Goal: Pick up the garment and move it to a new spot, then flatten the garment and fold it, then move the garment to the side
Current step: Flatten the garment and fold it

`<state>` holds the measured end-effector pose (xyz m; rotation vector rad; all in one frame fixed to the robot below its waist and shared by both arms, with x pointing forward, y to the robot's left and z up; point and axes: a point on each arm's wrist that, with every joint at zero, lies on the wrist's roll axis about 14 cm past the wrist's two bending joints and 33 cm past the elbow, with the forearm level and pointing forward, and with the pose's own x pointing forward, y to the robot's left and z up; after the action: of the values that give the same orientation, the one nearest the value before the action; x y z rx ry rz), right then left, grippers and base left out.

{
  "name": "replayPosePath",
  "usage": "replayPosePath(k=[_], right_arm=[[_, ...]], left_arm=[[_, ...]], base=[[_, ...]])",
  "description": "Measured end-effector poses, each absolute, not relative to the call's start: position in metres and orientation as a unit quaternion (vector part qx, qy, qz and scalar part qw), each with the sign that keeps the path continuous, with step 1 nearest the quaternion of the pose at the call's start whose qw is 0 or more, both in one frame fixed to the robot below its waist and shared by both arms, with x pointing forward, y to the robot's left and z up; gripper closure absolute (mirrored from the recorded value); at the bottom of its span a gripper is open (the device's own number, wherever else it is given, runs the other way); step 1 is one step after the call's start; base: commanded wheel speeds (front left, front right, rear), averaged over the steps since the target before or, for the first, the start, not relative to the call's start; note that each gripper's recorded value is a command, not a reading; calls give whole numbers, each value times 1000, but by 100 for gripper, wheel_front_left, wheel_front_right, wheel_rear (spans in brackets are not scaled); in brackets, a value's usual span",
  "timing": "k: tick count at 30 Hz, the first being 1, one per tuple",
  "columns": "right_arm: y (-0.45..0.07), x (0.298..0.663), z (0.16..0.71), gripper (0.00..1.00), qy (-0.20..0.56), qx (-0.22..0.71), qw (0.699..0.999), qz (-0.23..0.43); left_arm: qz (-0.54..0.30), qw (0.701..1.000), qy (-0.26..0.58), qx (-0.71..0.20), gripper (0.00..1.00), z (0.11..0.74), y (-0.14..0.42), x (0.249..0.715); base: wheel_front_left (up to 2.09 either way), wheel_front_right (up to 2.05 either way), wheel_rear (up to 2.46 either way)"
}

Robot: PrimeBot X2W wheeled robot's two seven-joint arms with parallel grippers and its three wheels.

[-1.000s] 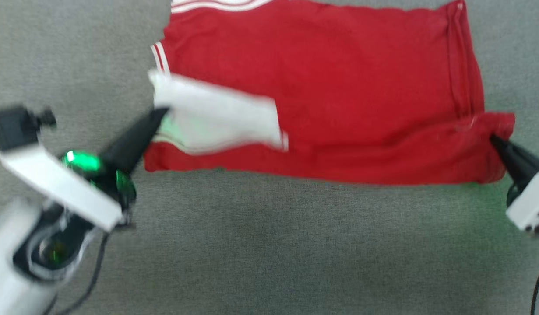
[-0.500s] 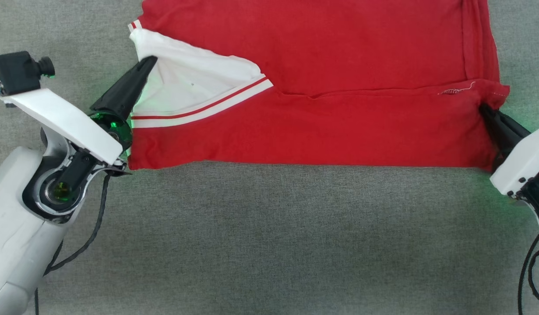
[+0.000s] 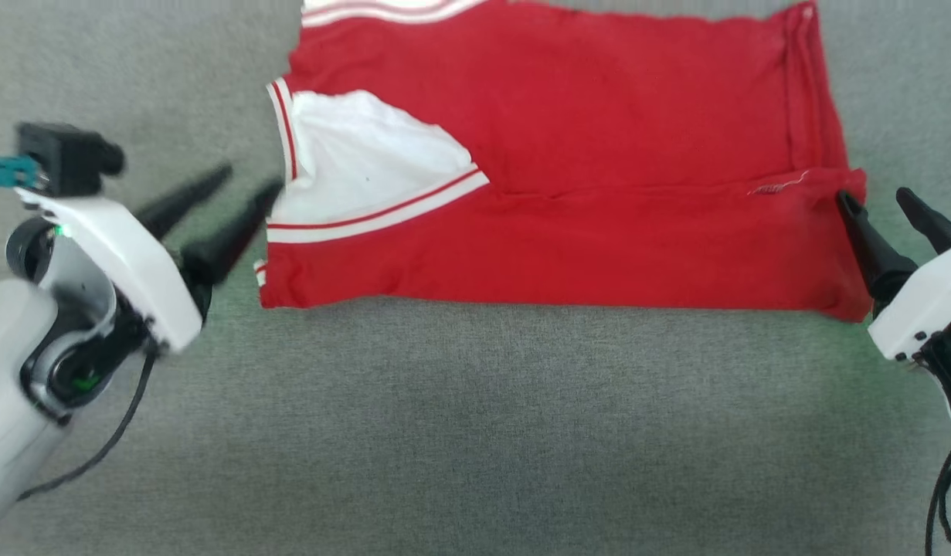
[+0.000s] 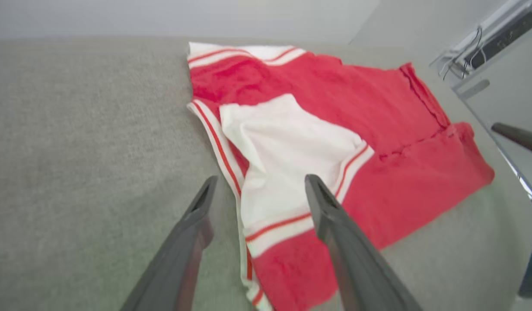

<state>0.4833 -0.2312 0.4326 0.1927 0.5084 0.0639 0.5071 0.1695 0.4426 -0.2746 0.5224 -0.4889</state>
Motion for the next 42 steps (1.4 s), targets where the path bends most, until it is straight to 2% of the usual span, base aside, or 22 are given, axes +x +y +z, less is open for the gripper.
replayPosePath(k=[6,10,14,18,19,20,21,26,34,39,40,41,42], right_arm=[[-228,477,458,0,224,94,969,39],[-227,474,458,0,223,96,969,39],[-229,470,450,0,234,97,967,35],[-234,466,443,0,244,95,965,28],[-236,466,442,0,245,94,965,26],[-237,466,442,0,246,94,964,24],[-238,466,441,0,247,93,964,23],[-238,460,428,0,294,73,953,34],[-227,440,387,0,448,12,890,80],[-220,445,376,0,479,4,873,94],[-218,445,374,13,484,5,870,96],[-217,445,372,64,489,4,867,98],[-215,444,373,100,491,1,865,101]], left_arm=[[-269,878,393,-52,0,424,175,459],[-272,849,450,-45,0,409,166,449],[-268,832,481,-72,0,394,157,452],[-254,829,495,-47,0,376,165,462],[-256,828,496,-49,37,374,163,464],[-257,828,494,-59,88,373,162,466],[-257,828,493,-66,100,372,161,468],[-263,830,487,-71,100,371,158,469],[-273,834,473,-82,100,370,154,470],[-272,839,463,-85,100,368,154,473],[-270,840,461,-89,100,368,153,472],[-268,842,459,-92,100,368,153,472],[-267,844,456,-94,100,369,153,472]], base=[[0,0,0],[0,0,0],[0,0,0],[0,0,0],[0,0,0],[0,0,0],[0,0,0],[0,0,0],[0,0,0],[0,0,0],[0,0,0],[0,0,0],[0,0,0]])
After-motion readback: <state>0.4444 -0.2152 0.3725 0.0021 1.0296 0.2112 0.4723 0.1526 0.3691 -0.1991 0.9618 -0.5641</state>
